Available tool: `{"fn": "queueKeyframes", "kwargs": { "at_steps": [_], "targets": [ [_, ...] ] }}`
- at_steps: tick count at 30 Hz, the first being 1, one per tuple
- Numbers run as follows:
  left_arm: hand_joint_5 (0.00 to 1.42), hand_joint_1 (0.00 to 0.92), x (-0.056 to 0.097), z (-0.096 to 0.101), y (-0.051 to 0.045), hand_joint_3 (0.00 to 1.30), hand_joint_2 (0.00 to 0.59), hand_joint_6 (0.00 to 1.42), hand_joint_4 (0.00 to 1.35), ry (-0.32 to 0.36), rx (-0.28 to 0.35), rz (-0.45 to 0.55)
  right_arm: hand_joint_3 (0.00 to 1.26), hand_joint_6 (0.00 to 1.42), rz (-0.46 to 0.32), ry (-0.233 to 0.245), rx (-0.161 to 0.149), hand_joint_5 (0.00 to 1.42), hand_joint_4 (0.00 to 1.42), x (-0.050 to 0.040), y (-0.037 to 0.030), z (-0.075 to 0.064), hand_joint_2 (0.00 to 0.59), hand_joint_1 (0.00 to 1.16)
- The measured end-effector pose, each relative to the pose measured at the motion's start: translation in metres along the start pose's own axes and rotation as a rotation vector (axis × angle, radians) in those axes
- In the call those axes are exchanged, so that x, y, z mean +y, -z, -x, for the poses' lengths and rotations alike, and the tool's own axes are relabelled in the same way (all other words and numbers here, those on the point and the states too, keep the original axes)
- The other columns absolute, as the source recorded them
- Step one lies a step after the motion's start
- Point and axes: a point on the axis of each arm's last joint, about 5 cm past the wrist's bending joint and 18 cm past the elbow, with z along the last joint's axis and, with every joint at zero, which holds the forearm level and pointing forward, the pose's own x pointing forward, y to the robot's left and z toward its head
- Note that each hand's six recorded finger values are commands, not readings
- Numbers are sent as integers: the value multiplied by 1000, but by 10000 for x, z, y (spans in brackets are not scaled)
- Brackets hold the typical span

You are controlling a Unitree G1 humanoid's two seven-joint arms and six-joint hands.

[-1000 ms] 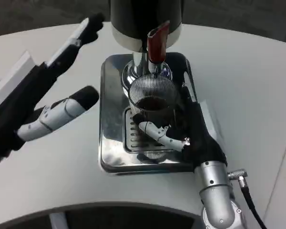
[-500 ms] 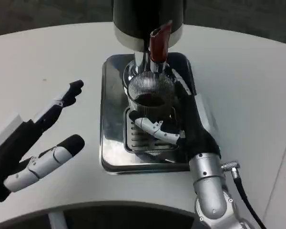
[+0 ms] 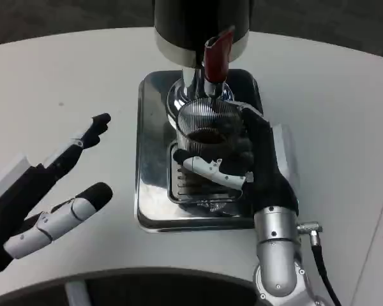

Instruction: Grasp the cup under the faucet to collect the drink, then remove the cup.

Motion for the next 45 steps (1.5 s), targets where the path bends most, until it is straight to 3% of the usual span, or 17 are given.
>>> {"fn": "queueKeyframes", "kwargs": {
  "at_steps": [4,16,22,26,31,35,40,45],
  "targets": [
    [37,0,-4,-3,1,0,196,0,0,5,2,2,679,1334,11,34,-16,963,851,-18,-10,42,78,1120],
    [4,0,-11,-11,-16,0,192,0,0,10,-4,2,703,1370,27,60,-46,983,889,-63,-70,215,78,1120],
    [0,0,-17,-13,-40,0,192,0,0,13,-12,-5,703,1363,15,-11,-72,977,889,-130,-173,236,78,1120],
    [0,0,-25,-16,-52,0,191,0,0,19,-14,-10,703,1364,21,-51,-40,974,889,-150,-139,368,78,1120],
    [0,0,-35,-12,-61,0,172,0,0,23,-2,-38,710,1368,25,-59,-12,982,899,-205,-99,515,81,1119],
    [0,0,-35,-23,-90,0,137,0,0,36,5,-81,723,1385,20,-37,-42,984,912,-278,-169,551,86,1117],
    [0,0,-14,-46,-206,0,113,0,0,120,59,-258,725,1386,27,-61,-110,991,915,-373,-280,556,86,1118],
    [0,0,-74,-13,-286,0,98,0,0,188,142,-391,726,1400,14,-92,-127,994,926,-438,-340,607,81,1118]
  ]
}}
